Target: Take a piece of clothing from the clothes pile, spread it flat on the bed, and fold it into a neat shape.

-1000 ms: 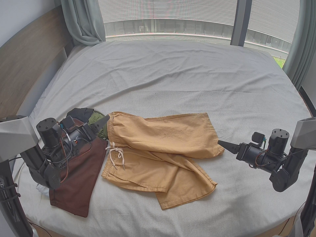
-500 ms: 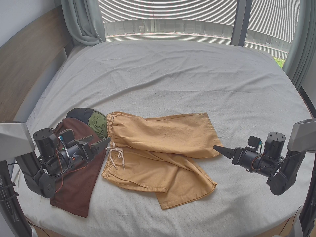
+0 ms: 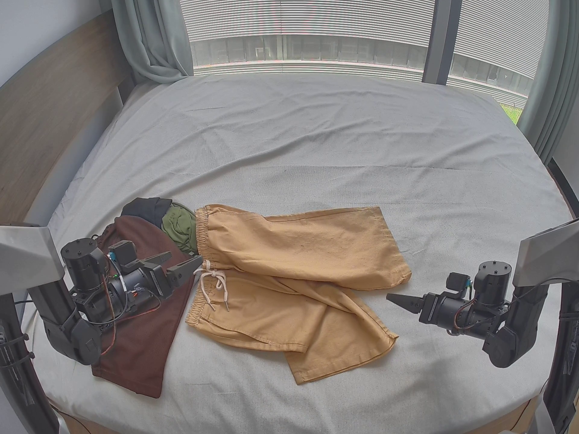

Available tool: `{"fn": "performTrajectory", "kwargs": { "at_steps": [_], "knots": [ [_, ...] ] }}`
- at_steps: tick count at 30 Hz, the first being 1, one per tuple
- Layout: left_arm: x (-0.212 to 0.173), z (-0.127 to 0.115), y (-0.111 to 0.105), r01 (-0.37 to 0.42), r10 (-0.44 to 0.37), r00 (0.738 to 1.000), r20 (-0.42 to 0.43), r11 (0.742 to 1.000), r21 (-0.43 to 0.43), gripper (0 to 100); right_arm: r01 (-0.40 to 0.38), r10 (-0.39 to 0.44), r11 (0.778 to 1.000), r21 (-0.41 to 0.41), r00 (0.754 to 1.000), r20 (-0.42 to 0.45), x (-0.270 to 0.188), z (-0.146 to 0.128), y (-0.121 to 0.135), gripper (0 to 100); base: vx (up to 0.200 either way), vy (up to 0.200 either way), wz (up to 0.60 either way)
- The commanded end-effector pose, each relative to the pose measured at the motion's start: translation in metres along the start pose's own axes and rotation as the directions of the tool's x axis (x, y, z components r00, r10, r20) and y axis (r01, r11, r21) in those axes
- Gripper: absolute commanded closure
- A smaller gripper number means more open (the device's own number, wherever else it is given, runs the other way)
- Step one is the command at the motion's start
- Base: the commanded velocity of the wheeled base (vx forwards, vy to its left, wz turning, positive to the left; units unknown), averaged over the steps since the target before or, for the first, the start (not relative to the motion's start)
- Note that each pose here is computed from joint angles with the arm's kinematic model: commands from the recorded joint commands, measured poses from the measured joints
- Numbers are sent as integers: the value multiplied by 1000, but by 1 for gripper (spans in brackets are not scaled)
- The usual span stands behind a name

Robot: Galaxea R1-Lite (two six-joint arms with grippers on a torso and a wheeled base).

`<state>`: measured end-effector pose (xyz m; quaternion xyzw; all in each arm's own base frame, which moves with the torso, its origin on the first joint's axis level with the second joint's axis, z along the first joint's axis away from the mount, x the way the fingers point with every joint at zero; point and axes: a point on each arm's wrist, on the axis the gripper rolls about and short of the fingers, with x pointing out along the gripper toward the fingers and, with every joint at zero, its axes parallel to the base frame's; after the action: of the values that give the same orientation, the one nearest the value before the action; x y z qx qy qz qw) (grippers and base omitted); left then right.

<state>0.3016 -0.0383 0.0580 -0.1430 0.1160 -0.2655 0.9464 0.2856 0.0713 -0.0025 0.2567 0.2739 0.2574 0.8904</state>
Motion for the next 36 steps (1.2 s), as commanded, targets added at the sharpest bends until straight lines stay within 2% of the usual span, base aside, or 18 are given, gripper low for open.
{"fn": "performTrajectory", "kwargs": {
  "at_steps": [1, 14, 25, 28, 36],
  "knots": [
    [1, -2, 1, -1, 1, 1000, -6, 1000, -3, 0, 16, -16, 1000, 20, 999, -34, 2, -9, -5, 0, 0, 0, 0],
    [2, -2, 1, 0, 0, 1000, -5, 1000, -6, 0, 113, -97, 985, 130, 987, -127, 0, -37, -14, 0, 0, 0, 0],
    [2, -3, 1, 0, 0, 1000, -8, 1000, -7, 0, 145, -110, 976, 162, 972, -210, 1, -57, -18, 0, 0, 0, 0],
    [2, -2, 0, 1, -1, 1000, -7, 1000, -8, 0, 145, -102, 968, 204, 972, -211, 5, -58, -16, 0, 0, 0, 0],
    [2, -3, 1, 0, 0, 1000, -8, 1000, -8, 0, 138, -97, 963, 232, 978, -183, 10, -53, -15, 0, 0, 0, 0]
  ]
}}
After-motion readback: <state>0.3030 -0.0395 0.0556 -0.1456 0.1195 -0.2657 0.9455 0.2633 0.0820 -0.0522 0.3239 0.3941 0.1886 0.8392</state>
